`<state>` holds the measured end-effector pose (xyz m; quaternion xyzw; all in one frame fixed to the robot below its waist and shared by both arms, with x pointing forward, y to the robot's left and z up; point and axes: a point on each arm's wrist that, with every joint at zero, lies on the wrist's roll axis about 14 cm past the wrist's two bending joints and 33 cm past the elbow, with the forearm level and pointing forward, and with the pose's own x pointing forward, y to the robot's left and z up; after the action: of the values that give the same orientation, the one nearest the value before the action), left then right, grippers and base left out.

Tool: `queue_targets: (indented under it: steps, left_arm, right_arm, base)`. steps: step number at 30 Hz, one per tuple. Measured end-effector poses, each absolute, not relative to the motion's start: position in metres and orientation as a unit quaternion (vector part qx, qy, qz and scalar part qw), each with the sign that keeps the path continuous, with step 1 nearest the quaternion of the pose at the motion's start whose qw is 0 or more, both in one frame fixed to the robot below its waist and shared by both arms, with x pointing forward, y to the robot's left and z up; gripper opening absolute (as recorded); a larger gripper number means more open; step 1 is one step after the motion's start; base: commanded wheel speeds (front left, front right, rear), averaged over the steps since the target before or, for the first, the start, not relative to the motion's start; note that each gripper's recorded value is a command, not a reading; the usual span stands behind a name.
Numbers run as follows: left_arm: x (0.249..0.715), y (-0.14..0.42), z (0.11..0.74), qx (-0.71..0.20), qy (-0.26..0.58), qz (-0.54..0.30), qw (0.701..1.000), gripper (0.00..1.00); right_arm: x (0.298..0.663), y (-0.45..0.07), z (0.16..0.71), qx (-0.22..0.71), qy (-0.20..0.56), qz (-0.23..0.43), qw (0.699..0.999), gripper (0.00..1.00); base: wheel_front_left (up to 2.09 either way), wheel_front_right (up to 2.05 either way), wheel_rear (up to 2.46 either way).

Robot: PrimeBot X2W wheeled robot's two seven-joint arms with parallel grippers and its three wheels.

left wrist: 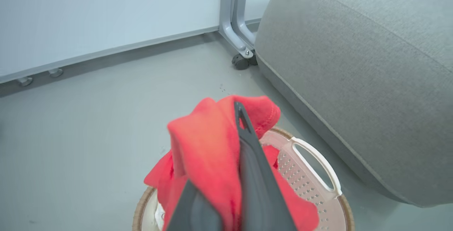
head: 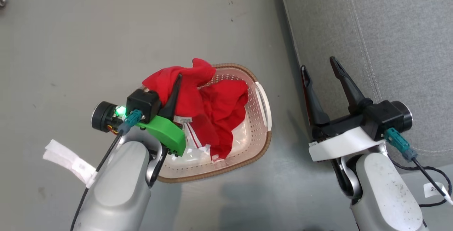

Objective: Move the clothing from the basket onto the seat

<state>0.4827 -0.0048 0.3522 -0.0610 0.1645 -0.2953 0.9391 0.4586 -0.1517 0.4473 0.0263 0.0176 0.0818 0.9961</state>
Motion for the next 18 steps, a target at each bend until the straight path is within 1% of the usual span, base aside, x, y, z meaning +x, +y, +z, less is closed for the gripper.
queue_targets:
  steps: [3,8,12,18]
  left_arm:
    - [0.487,0.003,0.39,-0.079,0.114,-0.28,0.95,0.0]
    - [0.486,0.016,0.454,-0.101,0.028,-0.262,0.959,0.0]
    - [0.481,0.027,0.5,-0.114,-0.034,-0.249,0.961,0.0]
    - [0.466,0.039,0.561,-0.124,-0.115,-0.238,0.956,0.0]
  right_arm:
    - [0.454,-0.148,0.458,0.023,0.006,0.086,0.996,1.0]
    - [0.444,-0.143,0.474,0.02,-0.01,0.093,0.995,1.0]
    - [0.438,-0.137,0.489,0.021,-0.023,0.101,0.994,1.0]
    - [0.428,-0.129,0.505,0.022,-0.036,0.111,0.993,1.0]
  base:
    - [0.0,0.0,0.0]
    - [0.0,0.0,0.0]
    - [0.0,0.0,0.0]
    - [0.0,0.0,0.0]
